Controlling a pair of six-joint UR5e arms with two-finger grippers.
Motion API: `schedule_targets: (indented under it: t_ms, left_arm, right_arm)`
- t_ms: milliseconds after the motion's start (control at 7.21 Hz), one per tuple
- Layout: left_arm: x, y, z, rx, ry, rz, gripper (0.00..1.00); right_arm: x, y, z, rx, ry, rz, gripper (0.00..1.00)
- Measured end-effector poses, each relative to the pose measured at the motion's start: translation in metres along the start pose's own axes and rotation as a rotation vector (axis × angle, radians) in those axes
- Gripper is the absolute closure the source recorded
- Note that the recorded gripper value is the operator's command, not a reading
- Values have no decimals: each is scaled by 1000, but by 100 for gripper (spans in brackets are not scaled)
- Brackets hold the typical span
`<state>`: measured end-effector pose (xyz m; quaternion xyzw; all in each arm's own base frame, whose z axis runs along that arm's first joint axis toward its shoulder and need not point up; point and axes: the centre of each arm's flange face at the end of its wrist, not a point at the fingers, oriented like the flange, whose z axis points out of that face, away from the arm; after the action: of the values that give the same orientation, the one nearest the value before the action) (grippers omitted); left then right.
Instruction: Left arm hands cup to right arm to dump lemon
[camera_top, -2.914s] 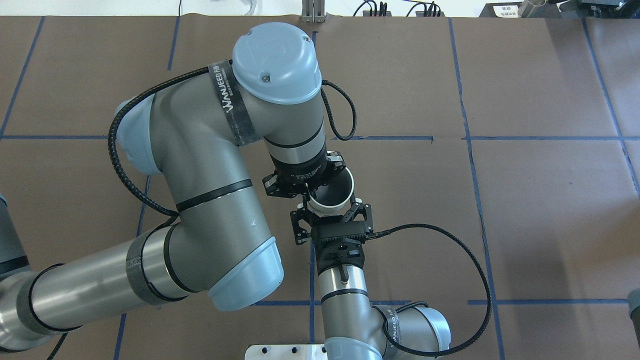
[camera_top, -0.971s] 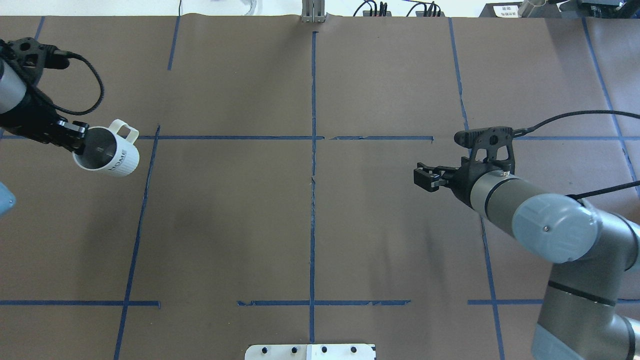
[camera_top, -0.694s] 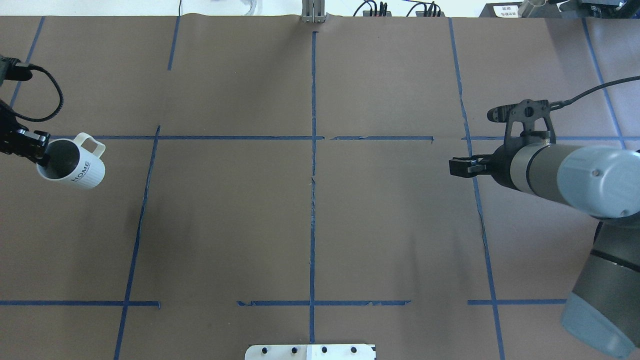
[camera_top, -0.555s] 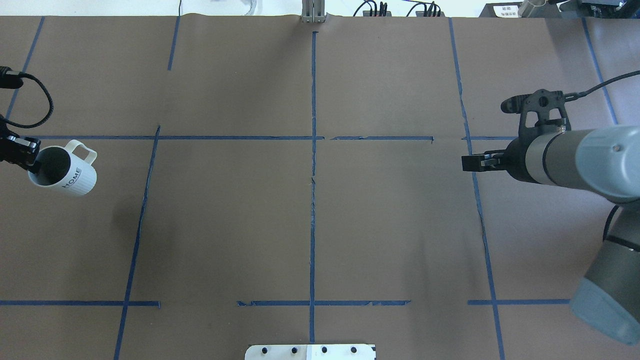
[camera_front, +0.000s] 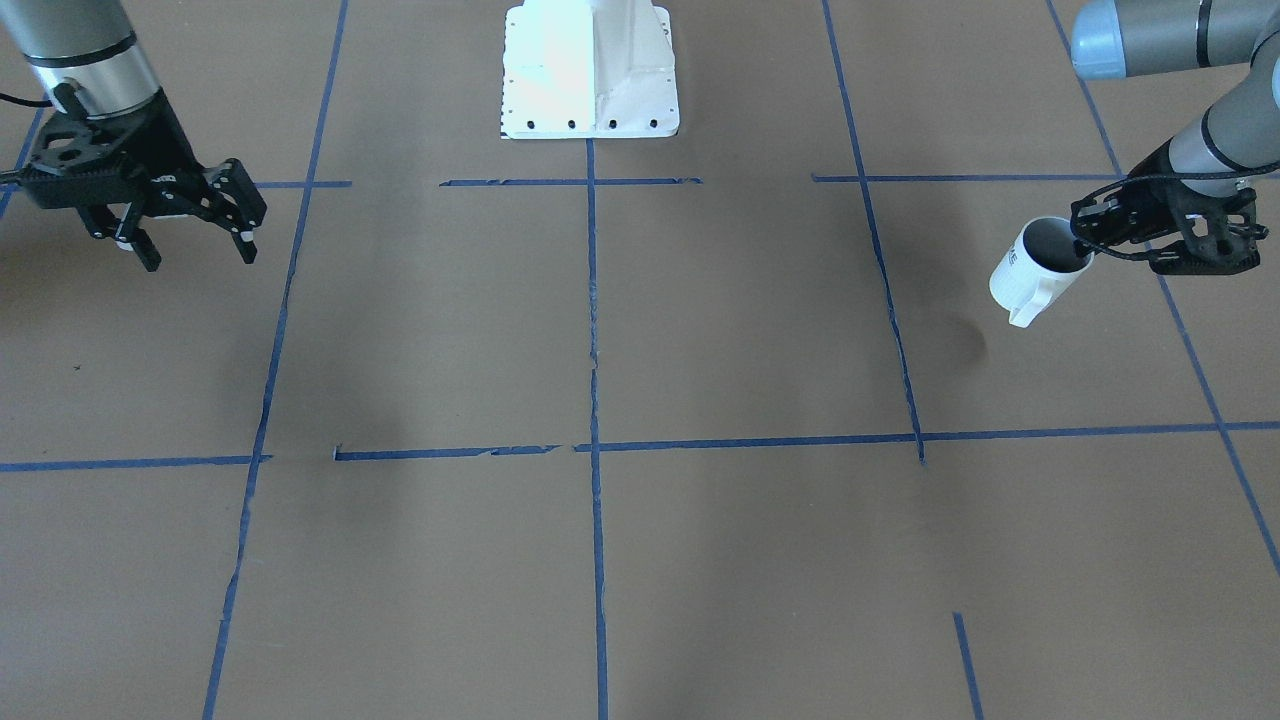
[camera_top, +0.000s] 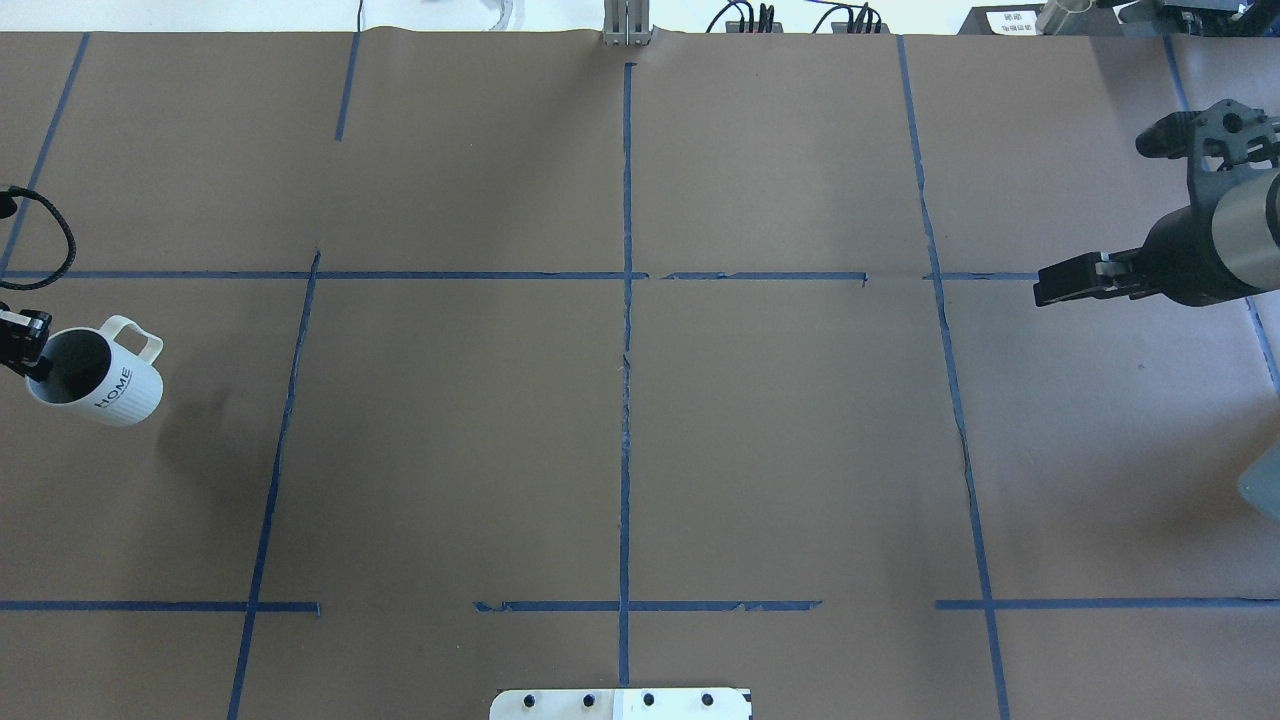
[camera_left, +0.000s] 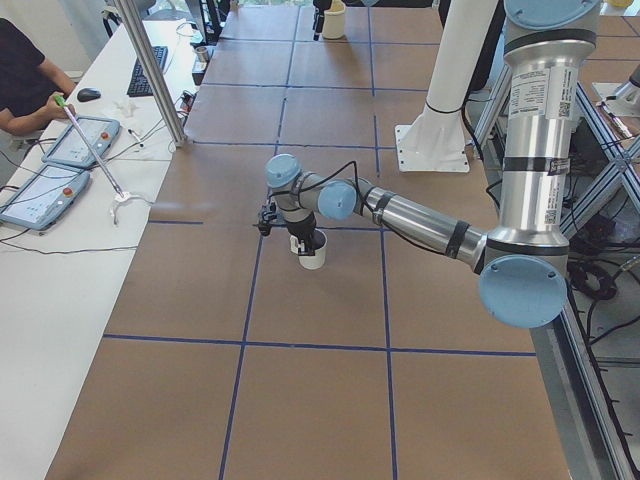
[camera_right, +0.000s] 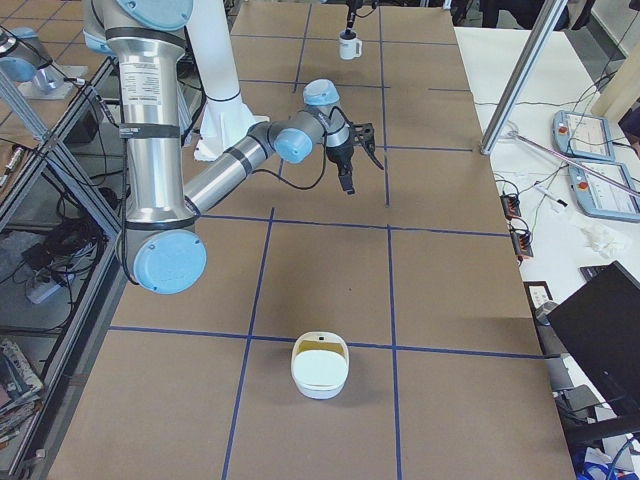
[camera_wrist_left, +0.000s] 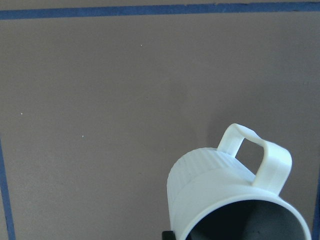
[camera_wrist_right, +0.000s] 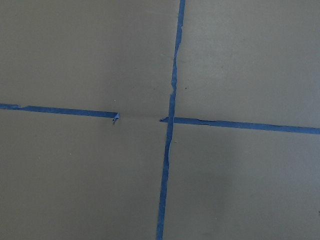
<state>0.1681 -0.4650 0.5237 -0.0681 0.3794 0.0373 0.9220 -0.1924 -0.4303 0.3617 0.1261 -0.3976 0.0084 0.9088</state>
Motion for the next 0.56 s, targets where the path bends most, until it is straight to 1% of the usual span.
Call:
schedule_targets:
  t_ms: [139, 278, 416, 555]
  left_arm:
    - [-11, -7, 15, 6, 8, -4, 94]
    - [-17, -10, 21, 15, 16, -30, 85]
    - [-19, -11, 24, 18, 19, -62, 39]
    - [-24, -11, 28, 17, 19, -79, 14]
  right_arm:
    - [4, -2, -3, -9, -13, 1, 0]
    - [4, -4, -5, -11, -22, 1, 0]
    - [4, -5, -7, -12, -27, 2, 0]
    - [5, -6, -8, -11, -31, 5, 0]
